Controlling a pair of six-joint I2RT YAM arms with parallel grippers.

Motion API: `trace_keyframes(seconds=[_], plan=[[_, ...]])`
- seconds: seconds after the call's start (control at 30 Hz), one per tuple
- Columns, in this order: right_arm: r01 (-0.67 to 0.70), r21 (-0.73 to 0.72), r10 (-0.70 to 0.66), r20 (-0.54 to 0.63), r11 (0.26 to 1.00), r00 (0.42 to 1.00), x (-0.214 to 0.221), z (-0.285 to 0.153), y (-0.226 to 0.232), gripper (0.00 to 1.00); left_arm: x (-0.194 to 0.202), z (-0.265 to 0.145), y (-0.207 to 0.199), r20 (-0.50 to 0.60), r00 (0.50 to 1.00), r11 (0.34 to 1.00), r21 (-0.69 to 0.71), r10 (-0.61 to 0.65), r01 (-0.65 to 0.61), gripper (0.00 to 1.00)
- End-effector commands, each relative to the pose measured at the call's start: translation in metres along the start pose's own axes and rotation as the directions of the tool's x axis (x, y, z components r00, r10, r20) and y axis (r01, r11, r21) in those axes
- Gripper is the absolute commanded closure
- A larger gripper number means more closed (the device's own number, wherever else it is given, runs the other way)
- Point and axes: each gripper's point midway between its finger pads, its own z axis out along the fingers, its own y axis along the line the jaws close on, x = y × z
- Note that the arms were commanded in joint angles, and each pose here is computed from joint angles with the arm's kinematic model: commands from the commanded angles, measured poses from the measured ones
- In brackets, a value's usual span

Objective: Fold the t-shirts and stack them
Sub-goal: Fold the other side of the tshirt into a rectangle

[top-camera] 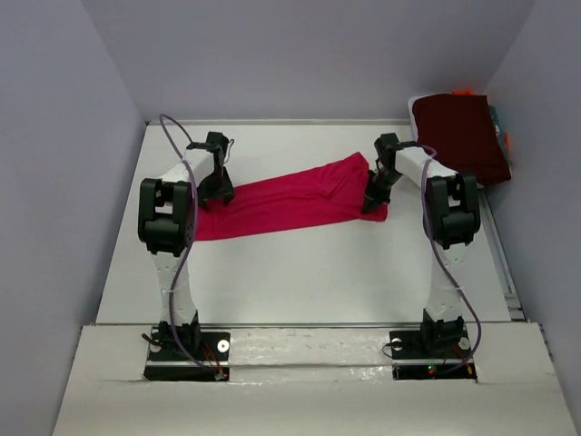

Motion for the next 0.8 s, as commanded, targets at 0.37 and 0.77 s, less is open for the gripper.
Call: trace_keyframes(seconds=[0.37, 0.77], plan=[[0.017, 0.053, -0.017, 0.009, 0.998, 1.000, -0.006, 0.019, -0.009, 0.92, -0.053, -0.004, 0.031, 0.100, 0.991, 0.993, -0.073, -0.088, 0.096, 0.29], [0.016, 0.067, -0.016, 0.002, 0.998, 1.000, -0.003, 0.023, -0.013, 0.92, -0.043, 0.008, 0.068, 0.078, 0.988, 0.981, -0.126, -0.135, 0.145, 0.30]])
